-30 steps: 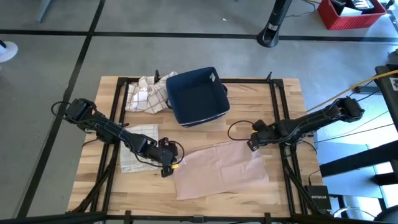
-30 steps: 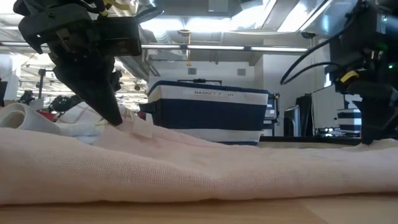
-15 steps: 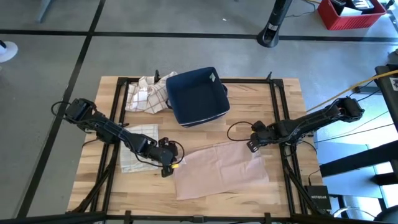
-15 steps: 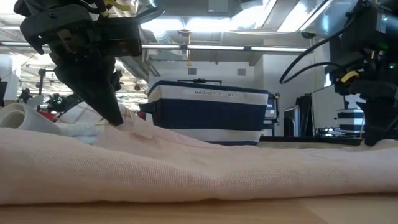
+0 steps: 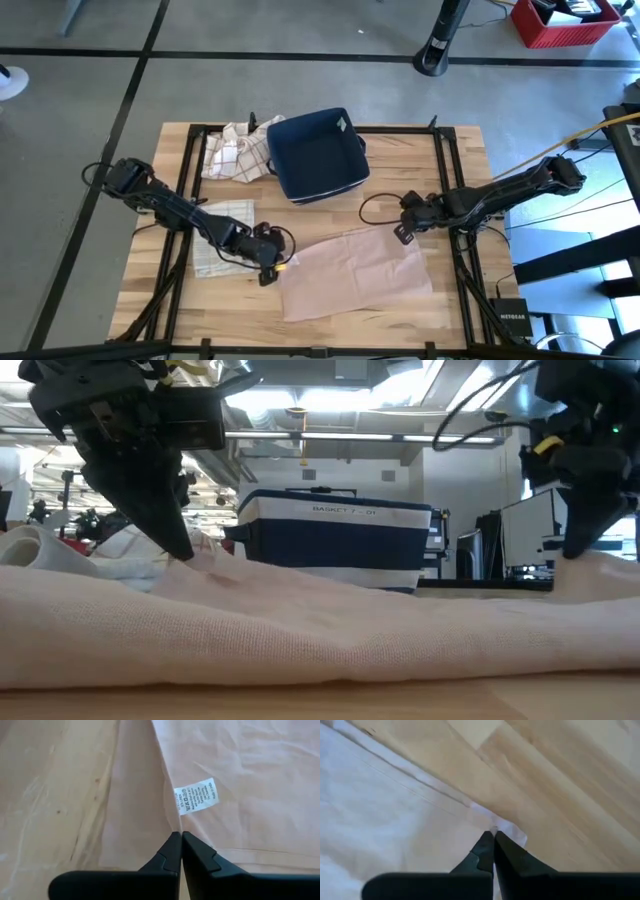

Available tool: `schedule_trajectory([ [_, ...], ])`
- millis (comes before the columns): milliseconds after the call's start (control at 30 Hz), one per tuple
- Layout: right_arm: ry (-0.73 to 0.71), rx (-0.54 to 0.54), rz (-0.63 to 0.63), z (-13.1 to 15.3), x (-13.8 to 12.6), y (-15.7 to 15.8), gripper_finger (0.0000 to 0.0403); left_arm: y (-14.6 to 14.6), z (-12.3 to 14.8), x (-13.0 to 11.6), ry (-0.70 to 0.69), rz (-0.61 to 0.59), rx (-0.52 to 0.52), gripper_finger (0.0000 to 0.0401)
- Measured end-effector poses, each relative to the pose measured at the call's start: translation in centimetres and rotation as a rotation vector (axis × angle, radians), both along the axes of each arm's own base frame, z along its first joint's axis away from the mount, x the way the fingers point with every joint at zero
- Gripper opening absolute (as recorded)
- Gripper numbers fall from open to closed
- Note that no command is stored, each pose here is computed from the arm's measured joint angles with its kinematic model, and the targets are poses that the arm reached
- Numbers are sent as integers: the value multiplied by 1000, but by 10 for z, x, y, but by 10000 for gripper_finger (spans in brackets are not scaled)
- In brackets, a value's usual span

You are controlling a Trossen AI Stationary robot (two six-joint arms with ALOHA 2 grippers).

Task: Fold towel
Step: Fold the pink towel on the table

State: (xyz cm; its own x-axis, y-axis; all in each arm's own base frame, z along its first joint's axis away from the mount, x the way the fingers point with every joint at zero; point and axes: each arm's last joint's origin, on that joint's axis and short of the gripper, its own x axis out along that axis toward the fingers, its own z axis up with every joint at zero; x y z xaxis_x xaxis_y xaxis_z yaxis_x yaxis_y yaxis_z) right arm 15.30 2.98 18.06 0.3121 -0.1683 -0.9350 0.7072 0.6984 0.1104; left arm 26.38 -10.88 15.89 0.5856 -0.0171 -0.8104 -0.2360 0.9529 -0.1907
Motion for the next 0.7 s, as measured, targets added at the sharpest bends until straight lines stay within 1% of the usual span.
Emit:
schedule_trajectory([
  [133, -2, -27, 11, 4, 1, 0, 4, 0, 6, -4, -6, 29, -19, 1],
  [300, 3, -36, 42, 4, 0, 3, 3, 4, 16, -13, -1, 106, -6, 1],
  [433, -2, -55, 62, 4, -2, 8, 3, 9, 24, -21, 10, 174, -16, 1],
  [567, -28, -134, 50, 5, -3, 11, 2, 12, 23, -27, 46, 225, 15, 1],
  [700, -56, -212, 33, 0, -4, 10, 2, 17, 16, -34, 129, 287, 67, 1],
])
